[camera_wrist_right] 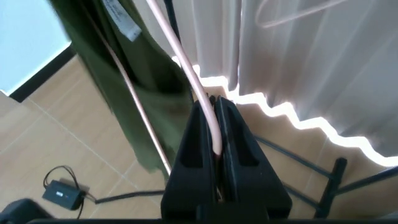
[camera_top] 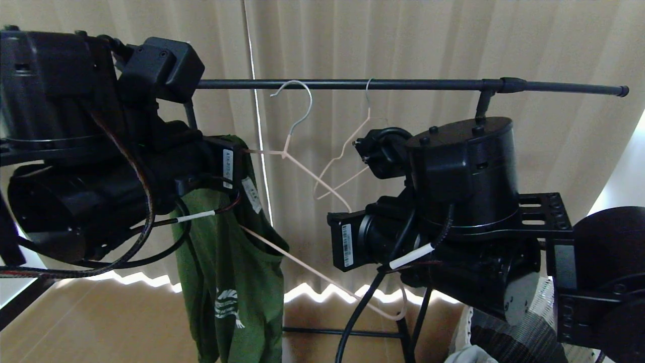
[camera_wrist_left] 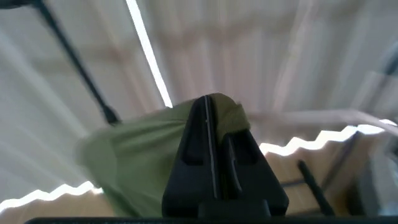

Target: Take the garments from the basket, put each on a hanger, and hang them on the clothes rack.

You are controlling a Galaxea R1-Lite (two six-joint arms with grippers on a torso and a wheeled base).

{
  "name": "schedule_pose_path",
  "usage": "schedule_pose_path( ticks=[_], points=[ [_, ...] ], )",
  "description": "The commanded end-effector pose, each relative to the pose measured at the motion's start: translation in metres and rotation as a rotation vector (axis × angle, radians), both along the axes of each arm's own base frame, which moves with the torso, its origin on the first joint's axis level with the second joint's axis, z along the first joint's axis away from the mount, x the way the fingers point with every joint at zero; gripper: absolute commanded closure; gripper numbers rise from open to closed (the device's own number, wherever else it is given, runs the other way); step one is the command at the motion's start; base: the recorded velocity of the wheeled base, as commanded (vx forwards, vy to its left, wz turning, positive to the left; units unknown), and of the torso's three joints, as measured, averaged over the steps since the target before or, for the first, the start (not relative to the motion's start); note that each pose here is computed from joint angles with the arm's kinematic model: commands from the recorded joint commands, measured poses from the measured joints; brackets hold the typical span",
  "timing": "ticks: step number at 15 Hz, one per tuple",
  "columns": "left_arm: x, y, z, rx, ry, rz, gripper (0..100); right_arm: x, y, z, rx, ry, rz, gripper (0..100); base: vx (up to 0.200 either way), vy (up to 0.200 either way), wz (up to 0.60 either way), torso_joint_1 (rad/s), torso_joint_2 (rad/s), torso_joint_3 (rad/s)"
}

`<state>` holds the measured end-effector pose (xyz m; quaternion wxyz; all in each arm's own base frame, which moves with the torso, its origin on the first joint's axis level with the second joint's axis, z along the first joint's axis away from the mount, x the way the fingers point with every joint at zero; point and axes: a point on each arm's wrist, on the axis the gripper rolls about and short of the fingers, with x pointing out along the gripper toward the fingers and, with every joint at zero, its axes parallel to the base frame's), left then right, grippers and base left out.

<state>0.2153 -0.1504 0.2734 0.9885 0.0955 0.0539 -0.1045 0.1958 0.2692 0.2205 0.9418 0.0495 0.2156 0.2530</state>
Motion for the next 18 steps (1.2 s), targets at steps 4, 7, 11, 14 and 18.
schedule_pose_path(
  ticks=[4,7,11,14,18],
  points=[
    [-0.015,-0.004,0.008,-0.031,-0.016,-0.141,100,0.003,0.004,-0.007,-0.021,0.007,0.004,100,0.000,0.000,0.00,0.000,0.00,0.000],
    [-0.029,0.002,0.015,-0.063,-0.029,-0.368,100,0.005,0.007,-0.008,-0.042,-0.030,0.021,100,0.000,0.000,0.00,0.000,0.00,0.000],
    [-0.034,0.005,0.012,-0.057,-0.024,-0.388,100,0.006,0.008,-0.005,-0.041,-0.073,0.035,100,0.000,0.000,0.00,0.000,0.00,0.000],
    [-0.043,0.012,0.006,-0.052,-0.016,-0.394,100,0.007,0.007,0.002,-0.024,-0.127,0.041,100,0.000,0.000,0.00,0.000,0.00,0.000],
    [-0.049,0.016,0.002,-0.060,-0.003,-0.426,100,0.007,0.006,0.008,-0.017,-0.156,0.046,100,0.000,0.000,0.00,0.000,0.00,0.000]
  ],
)
